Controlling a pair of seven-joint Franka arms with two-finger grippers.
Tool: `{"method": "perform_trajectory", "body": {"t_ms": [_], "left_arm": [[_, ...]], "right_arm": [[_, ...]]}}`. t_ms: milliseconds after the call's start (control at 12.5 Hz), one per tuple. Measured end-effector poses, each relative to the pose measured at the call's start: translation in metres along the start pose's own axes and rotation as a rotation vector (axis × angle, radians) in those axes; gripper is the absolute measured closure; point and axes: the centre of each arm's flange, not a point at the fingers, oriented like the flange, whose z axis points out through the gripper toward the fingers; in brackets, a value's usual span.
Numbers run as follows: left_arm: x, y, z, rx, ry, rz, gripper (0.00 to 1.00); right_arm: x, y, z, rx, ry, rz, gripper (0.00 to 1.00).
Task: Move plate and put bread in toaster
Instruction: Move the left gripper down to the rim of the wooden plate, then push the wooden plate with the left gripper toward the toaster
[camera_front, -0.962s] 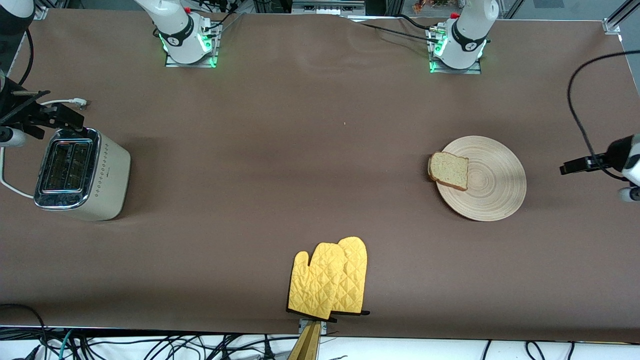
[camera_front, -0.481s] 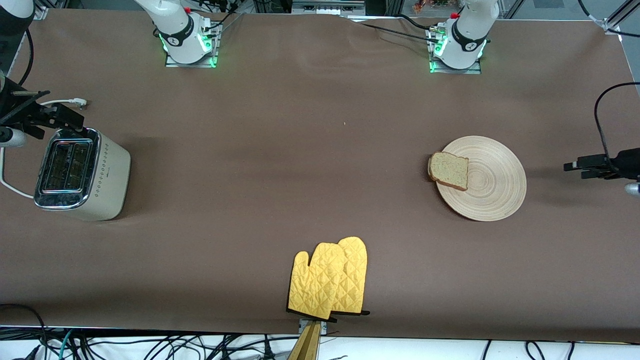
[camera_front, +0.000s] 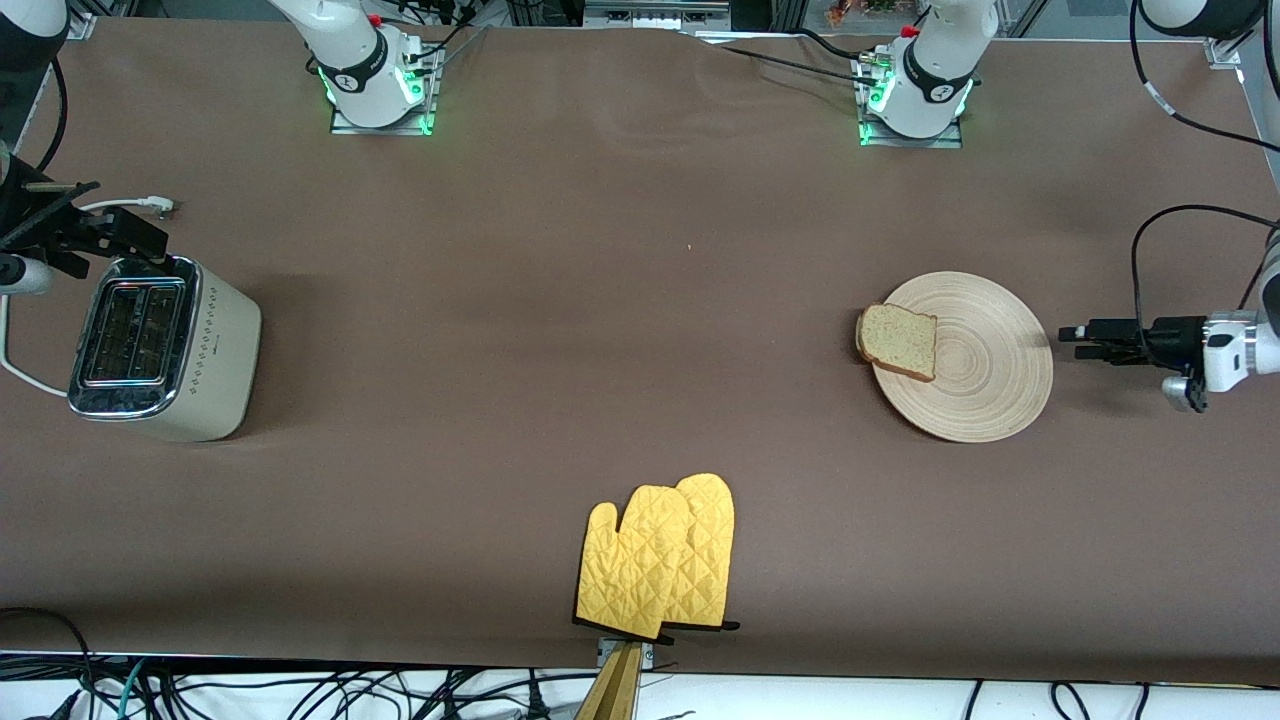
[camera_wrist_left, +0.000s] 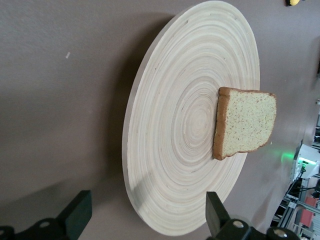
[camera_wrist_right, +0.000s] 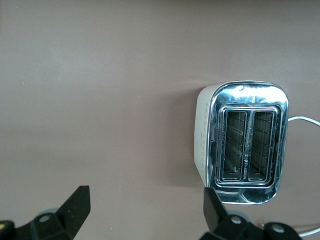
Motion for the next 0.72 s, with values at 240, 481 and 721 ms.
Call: {"method": "perform_trajectory", "body": {"t_ms": [240, 481, 721], "left_arm": [[0.003, -0.008, 0.018, -0.064, 0.022, 0.001, 0.0], [0.004, -0.016, 0.036, -0.117, 0.032, 0.021, 0.09], [0.003, -0.025, 0.051, -0.149, 0.037, 0.058, 0.33]], "right_arm": [[0.0, 0.0, 0.0, 0.0, -0.002, 0.001, 0.0], [0.0, 0.002, 0.001, 0.0, -0.004, 0.004, 0.0], [0.0, 0.003, 0.001, 0.001, -0.005, 0.005, 0.0]]}}
